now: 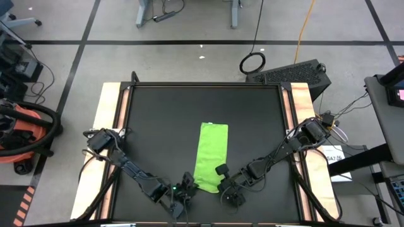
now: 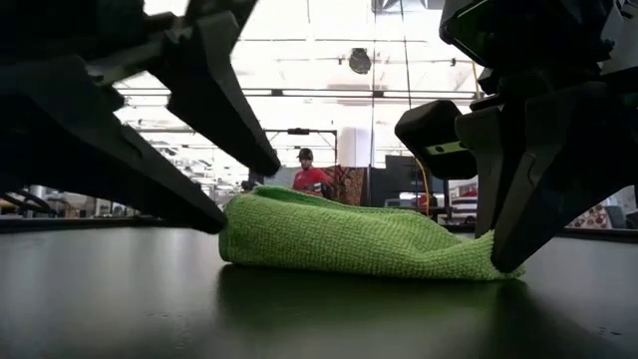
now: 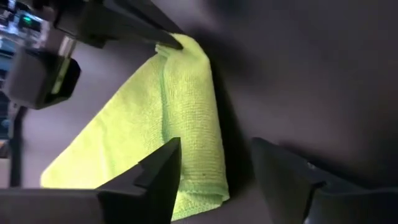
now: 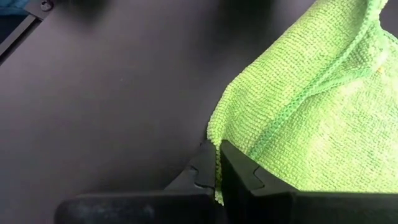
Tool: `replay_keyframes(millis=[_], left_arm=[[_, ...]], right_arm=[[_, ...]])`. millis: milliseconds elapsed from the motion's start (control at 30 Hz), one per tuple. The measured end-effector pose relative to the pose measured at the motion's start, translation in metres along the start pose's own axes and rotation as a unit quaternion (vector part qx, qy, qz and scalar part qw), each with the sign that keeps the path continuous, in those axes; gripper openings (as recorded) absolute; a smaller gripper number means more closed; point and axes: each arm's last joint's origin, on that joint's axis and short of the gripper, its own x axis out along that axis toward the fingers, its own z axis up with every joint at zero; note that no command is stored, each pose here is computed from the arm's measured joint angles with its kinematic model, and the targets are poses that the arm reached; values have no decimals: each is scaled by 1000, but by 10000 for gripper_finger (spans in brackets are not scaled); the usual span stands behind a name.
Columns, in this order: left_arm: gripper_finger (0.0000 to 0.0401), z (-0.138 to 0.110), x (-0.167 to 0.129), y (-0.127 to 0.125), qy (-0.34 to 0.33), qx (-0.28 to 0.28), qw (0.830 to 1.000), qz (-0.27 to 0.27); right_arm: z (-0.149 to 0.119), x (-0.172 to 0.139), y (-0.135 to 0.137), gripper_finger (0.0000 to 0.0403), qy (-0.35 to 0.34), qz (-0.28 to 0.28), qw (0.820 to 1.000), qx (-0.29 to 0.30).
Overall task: Roll towel into tight, uniform cylinder
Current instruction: Roll the green towel
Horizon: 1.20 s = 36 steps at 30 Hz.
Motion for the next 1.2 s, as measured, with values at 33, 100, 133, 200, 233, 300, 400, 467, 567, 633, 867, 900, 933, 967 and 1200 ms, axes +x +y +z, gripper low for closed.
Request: replay_keyframes(millis=[33,100,133,200,233,300,400,467,567,633,867,900,933,967,1200], left_arm=[[196,-1,2,2,0,-2,1000,-6],[192,-2,5,6,3,-7,1000,-10],[192,-3,6,8,7,-7,1000,-10],[191,-6,9,12,13,-9,1000,-18],[191,-8,11,13,13,-12,999,-29],[191,-12,15,16,17,-16,999,-45],[191,-16,20,18,29,-17,998,-45],[191,-17,23,17,32,-17,998,-46],[190,-19,29,13,38,-14,998,-45],[183,-21,33,9,44,-11,998,-43],[80,-19,31,2,36,-9,999,-28],[62,-19,31,1,37,-10,999,-30],[43,-20,32,2,39,-15,999,-32],[27,-20,32,3,42,-18,998,-34],[14,-23,36,8,46,-38,998,-38]], right_arm=[[0,0,0,0,0,0,1000,0],[0,0,0,0,0,0,1000,2],[0,0,0,0,0,0,1000,4],[0,0,0,0,0,0,1000,4],[0,0,0,0,0,0,1000,4],[0,0,0,0,0,0,1000,4],[0,0,0,0,0,0,1000,4],[0,0,0,0,0,0,1000,4],[0,0,0,0,0,0,1000,4],[0,0,0,0,0,0,1000,4],[0,0,0,0,0,-1,1000,4],[0,0,0,0,0,0,1000,4],[0,0,0,0,0,0,1000,4],[0,0,0,0,0,-1,1000,4],[0,0,0,0,0,6,1000,13]])
